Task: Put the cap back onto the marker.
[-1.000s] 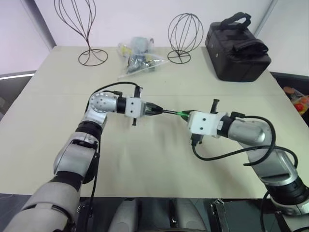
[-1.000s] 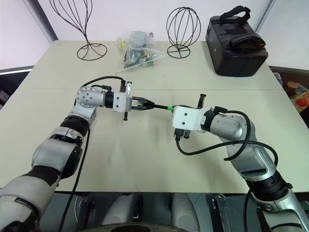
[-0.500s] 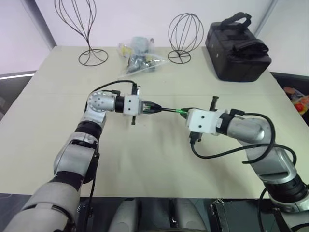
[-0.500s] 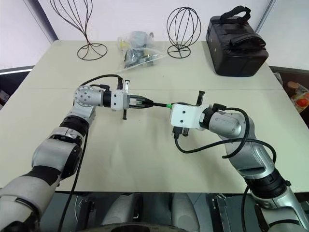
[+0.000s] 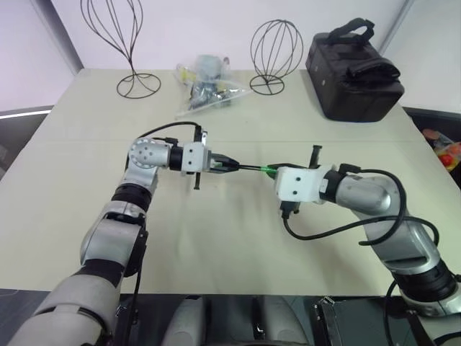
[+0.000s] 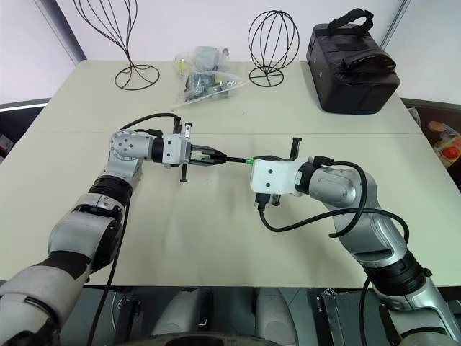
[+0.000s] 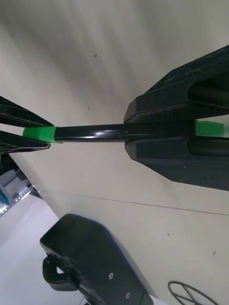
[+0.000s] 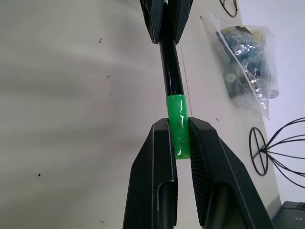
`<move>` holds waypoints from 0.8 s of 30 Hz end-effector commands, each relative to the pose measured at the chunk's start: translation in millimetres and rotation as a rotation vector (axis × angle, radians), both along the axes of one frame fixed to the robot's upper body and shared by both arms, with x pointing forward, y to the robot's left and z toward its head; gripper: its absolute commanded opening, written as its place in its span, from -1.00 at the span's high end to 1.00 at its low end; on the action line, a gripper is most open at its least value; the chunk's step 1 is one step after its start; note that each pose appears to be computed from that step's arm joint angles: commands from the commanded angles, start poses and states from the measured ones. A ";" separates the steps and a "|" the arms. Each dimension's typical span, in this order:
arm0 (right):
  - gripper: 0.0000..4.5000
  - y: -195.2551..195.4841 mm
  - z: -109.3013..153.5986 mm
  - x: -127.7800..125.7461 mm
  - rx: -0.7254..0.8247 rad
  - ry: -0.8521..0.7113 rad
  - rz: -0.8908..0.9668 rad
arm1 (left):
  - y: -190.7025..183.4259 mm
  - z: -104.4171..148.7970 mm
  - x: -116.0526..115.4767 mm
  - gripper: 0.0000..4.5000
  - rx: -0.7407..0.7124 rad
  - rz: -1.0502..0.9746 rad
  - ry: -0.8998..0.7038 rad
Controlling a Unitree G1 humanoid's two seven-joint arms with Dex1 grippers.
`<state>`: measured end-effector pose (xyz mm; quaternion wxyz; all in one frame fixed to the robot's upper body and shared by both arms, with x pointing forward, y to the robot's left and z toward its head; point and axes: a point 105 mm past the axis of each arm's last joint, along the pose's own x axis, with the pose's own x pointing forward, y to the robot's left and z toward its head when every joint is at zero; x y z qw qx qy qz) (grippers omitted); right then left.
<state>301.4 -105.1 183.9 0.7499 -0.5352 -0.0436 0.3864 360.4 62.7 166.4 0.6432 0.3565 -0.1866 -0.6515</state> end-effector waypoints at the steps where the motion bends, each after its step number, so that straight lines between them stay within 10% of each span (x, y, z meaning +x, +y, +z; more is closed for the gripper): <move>1: 0.97 26.5 8.7 -8.3 0.034 -0.043 0.112 | -41.5 27.8 -17.7 1.00 -0.076 -0.162 -0.143; 7: 0.97 22.3 6.8 -8.0 0.026 -0.037 0.100 | -40.4 26.4 -17.1 1.00 -0.076 -0.155 -0.138; 13: -0.20 13.8 5.4 -6.7 0.015 -0.034 0.069 | -37.5 23.9 -17.1 1.00 -0.076 -0.148 -0.133; 24: -0.20 -26.4 1.1 -12.9 -0.032 0.011 -0.045 | -17.7 16.6 -14.7 1.00 -0.054 -0.102 -0.123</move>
